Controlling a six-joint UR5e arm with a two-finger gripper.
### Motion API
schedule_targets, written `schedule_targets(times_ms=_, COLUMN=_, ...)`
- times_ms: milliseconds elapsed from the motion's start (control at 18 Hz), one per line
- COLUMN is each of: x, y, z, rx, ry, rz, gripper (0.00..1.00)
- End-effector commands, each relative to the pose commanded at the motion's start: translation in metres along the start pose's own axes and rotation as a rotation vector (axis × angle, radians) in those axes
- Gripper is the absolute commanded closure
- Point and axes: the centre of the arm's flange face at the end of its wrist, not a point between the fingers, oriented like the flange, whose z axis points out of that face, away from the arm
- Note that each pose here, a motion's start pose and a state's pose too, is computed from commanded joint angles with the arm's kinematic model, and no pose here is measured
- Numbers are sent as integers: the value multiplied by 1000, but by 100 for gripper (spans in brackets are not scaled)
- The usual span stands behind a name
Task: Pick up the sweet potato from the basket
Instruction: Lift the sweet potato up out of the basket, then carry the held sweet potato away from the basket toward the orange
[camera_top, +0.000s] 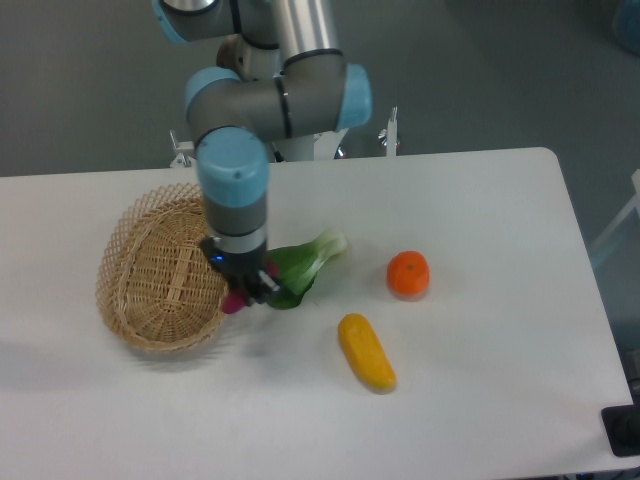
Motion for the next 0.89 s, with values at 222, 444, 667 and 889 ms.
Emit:
schedule_targets(times_ms=222, x=-71, y=34, z=-14, rx=19, ry=-45, rz=7, gripper=77)
schedule_targets(times_ms=444, x=-107, y=35, z=-16, rx=16, ry=-64, rz=-15, gripper=77)
schedule_targets(times_ms=667, x=-155, y=38, z=-23, rx=-6, ry=-25, rz=-35, gripper=77)
schedule_targets(times_ms=889, x=-183, y=48, z=-26, rx=-27, ry=-12, rz=-15, gripper=77)
